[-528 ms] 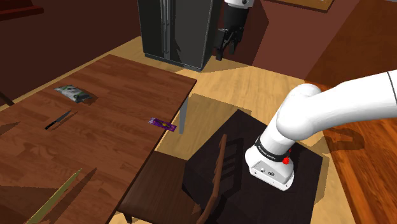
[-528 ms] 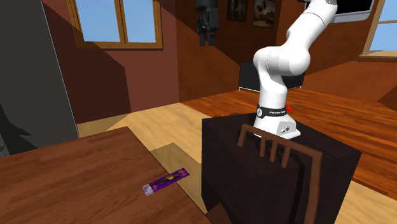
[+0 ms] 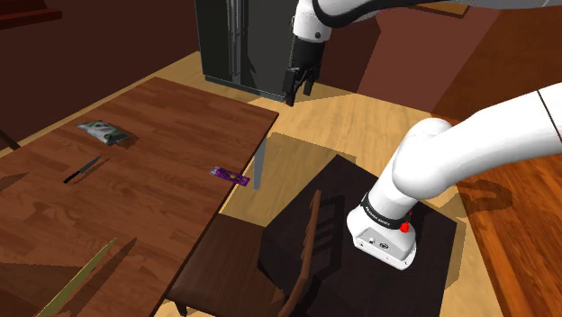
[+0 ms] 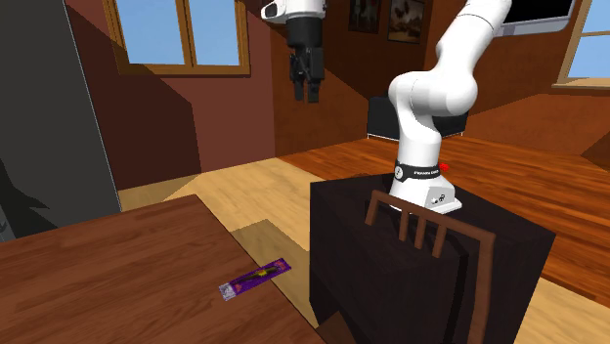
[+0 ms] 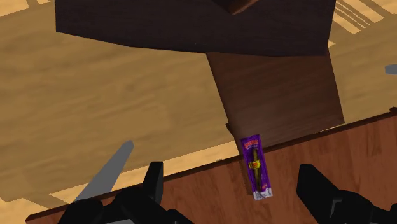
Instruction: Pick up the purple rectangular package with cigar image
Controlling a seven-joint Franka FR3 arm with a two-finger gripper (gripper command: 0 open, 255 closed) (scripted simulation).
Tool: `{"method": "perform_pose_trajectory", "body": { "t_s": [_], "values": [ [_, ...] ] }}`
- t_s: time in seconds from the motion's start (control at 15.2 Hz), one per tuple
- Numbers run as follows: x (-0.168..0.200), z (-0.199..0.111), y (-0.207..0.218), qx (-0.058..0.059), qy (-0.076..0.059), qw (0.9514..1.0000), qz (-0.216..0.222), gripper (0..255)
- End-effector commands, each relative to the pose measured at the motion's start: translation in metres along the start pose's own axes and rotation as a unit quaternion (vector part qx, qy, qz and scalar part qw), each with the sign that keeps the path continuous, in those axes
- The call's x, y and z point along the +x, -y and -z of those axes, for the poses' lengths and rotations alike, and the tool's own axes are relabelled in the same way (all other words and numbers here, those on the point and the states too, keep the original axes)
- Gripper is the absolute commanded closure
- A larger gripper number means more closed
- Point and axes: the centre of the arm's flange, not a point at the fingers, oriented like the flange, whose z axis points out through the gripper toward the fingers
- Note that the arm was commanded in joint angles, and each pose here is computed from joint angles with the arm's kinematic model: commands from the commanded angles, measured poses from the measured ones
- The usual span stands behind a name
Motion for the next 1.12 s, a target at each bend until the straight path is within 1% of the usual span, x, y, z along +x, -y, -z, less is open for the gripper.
{"method": "perform_pose_trajectory", "body": {
  "t_s": [0.0,0.53,1.06],
  "values": [
    [0.01,-0.023,0.01,-0.001,-0.002,1.0,0.009,0],
    [0.055,-0.112,0.043,-0.006,-0.006,0.999,0.044,0],
    [0.099,-0.201,0.079,-0.011,-0.01,0.9967,0.079,0]
  ]
}}
